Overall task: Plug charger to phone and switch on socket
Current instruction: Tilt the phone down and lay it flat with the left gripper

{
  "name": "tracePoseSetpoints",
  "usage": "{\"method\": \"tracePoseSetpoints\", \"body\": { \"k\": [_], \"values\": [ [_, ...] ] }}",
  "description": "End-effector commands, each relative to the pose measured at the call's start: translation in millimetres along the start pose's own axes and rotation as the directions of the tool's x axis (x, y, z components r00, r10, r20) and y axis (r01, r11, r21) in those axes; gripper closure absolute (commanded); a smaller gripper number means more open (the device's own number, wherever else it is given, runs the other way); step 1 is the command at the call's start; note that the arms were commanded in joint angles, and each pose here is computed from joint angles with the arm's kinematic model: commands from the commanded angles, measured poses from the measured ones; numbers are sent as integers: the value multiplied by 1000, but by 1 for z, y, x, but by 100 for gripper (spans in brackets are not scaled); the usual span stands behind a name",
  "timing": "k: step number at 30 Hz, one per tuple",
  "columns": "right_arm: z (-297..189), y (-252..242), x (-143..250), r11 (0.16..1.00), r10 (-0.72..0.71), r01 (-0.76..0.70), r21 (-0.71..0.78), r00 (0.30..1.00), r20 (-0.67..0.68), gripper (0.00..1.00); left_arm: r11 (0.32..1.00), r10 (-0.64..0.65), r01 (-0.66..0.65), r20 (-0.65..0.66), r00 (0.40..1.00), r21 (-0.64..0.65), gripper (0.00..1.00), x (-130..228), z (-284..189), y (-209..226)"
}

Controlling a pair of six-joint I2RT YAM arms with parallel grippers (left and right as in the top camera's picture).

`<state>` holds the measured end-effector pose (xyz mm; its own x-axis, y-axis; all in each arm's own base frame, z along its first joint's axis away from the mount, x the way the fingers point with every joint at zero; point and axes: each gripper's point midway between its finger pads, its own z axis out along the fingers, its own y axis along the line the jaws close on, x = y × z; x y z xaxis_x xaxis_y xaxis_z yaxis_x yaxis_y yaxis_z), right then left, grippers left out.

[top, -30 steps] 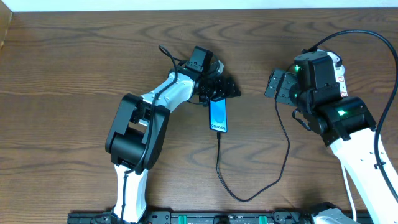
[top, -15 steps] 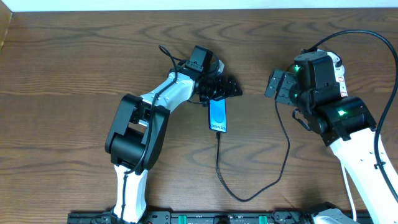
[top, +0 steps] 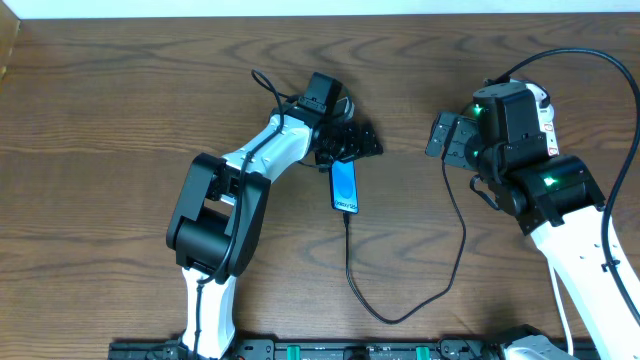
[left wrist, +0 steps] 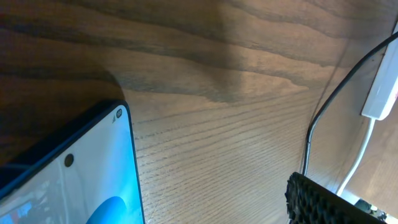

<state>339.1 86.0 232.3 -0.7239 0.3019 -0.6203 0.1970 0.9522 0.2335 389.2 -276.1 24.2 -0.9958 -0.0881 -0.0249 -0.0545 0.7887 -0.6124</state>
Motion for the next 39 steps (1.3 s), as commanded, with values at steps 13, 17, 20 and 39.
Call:
{"method": "tracePoseSetpoints", "body": {
  "k": [13, 17, 20, 39],
  "values": [
    [2, 0, 2, 1000, 3, -3, 4, 1000, -8, 1, 981, -55, 55, 6, 998, -185, 10, 7, 10, 47],
    [2, 0, 2, 1000, 3, -3, 4, 1000, -8, 1, 981, -57, 57, 2, 998, -187, 10, 8, 10, 48],
    [2, 1, 2, 1000, 3, -3, -2, 1000, -12, 1, 981, -57, 56, 3, 998, -187, 10, 8, 10, 47],
    [2, 0, 3, 1000, 2, -2, 1, 1000, -16, 1, 962, -79, 75, -1, 997, -264, 10, 14, 6, 63]
  ]
}}
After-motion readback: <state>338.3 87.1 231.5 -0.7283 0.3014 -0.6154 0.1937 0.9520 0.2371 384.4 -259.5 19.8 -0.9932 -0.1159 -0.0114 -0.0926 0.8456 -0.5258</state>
